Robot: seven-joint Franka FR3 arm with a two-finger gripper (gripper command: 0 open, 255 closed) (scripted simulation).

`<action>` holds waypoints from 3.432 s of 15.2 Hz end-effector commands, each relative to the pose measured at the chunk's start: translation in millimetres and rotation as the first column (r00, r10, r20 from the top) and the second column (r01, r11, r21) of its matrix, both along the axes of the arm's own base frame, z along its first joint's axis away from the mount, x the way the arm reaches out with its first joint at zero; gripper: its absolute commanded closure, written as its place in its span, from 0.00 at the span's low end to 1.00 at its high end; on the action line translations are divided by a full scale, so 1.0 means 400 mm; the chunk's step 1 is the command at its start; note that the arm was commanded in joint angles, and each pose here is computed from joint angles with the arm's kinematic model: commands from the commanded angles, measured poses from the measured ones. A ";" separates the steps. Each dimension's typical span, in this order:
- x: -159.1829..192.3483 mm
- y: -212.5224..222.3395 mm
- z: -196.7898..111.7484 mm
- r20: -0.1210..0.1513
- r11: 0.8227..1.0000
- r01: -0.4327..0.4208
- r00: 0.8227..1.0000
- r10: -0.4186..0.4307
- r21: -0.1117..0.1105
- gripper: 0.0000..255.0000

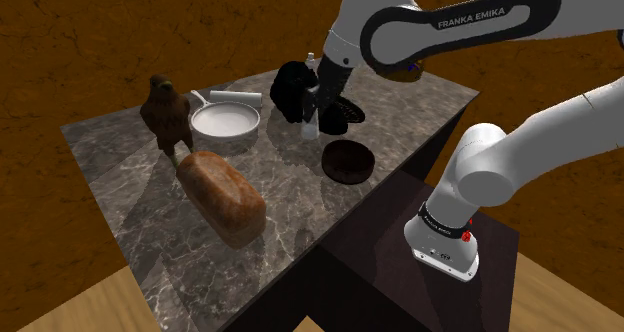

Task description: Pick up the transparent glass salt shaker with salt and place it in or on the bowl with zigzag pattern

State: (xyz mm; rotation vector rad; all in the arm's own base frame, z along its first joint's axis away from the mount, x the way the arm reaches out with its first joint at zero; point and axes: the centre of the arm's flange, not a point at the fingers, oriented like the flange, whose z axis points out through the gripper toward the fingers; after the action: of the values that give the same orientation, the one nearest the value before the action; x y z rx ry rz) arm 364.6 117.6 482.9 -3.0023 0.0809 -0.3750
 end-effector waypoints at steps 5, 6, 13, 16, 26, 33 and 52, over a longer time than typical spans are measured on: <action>-0.143 -0.137 0.011 0.000 1.000 -0.001 1.000 0.001 0.001 1.00; -0.166 -0.160 0.014 0.000 1.000 -0.001 1.000 0.001 0.001 1.00; -0.252 -0.243 -0.017 0.000 1.000 -0.001 1.000 0.001 0.001 1.00; -0.252 -0.243 -0.056 0.000 1.000 -0.001 1.000 0.001 0.001 1.00; -0.252 -0.243 -0.189 0.000 1.000 -0.001 1.000 0.001 0.001 1.00; -0.252 -0.243 -0.189 0.000 1.000 -0.001 1.000 0.001 0.001 1.00; -0.283 -0.256 -0.069 0.000 1.000 -0.001 1.000 0.001 0.001 0.00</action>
State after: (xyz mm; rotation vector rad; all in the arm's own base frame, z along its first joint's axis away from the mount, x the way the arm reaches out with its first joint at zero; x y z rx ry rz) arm 251.6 15.0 455.4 -3.0017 0.0796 -0.3744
